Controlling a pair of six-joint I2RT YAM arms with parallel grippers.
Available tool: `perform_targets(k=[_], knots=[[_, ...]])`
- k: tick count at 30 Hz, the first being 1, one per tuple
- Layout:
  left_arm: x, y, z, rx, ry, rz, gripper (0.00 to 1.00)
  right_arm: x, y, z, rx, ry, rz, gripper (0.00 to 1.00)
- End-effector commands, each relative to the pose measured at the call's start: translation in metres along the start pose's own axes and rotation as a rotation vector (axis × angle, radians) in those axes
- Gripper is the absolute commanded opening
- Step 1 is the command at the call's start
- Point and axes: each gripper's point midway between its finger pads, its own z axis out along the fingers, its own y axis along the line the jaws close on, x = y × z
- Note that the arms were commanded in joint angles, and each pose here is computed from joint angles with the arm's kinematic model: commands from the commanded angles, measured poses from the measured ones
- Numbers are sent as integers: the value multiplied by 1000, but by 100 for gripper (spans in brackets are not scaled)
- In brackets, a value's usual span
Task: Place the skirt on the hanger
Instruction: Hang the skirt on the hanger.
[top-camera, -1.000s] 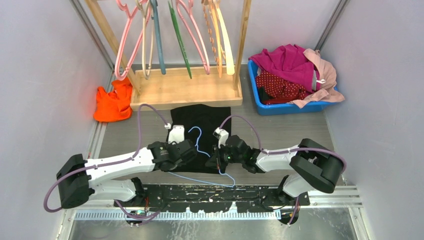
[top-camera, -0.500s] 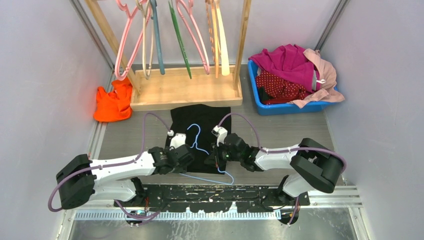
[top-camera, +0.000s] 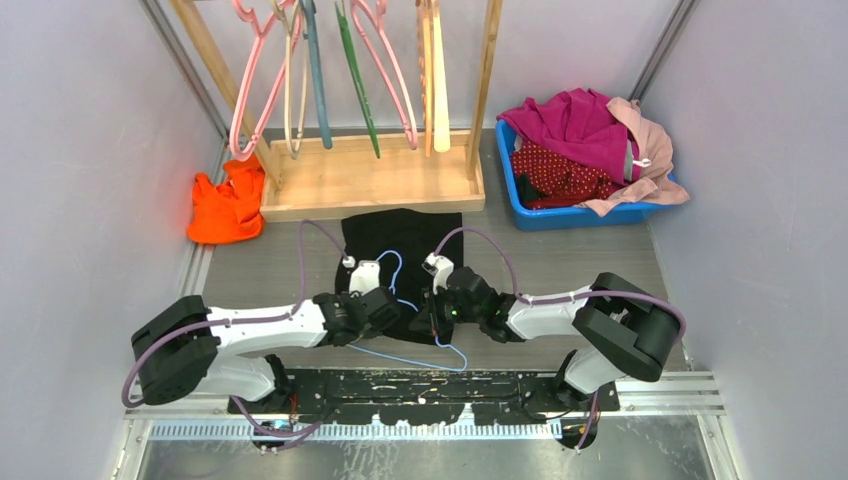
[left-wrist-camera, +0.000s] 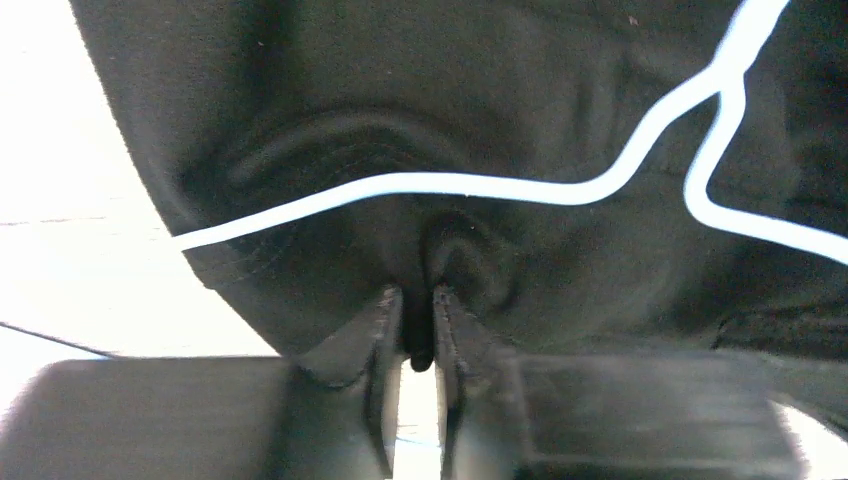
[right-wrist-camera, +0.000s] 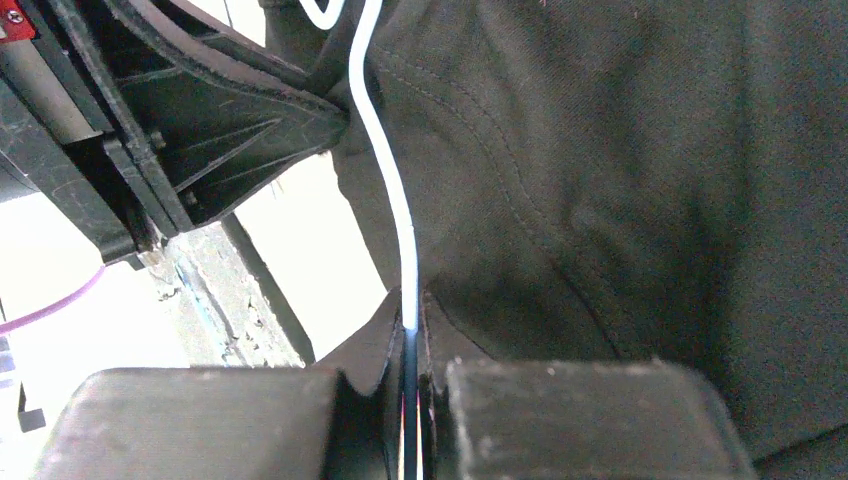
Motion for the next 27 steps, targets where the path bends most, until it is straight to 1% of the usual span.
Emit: perform_targets(k=[1,2,6,10,14,20,27], knots=[[26,24,12,-102,76,-10,6,-22,14,3,-53,-63,-35,1],[24,27,9,-113,72,-10,0,-21,14,3,-52,-60,-34,1],[8,30,-10,-113,49,2,0,-22,11,4,-36,-66,-43,1],[-18,32,-43,-75,15,-2,0,-26,6,4,-1,-77,-58,1],[-33,37,-67,-39,10,-8,0,-32,1,4,30,-99,-80,1],[-40,34,-80,12,32,6,0,-39,-7,5,71,-146,-108,1],[-45,31,-88,45,42,-2,0,-46,-12,-4,139,-249,-130,1]])
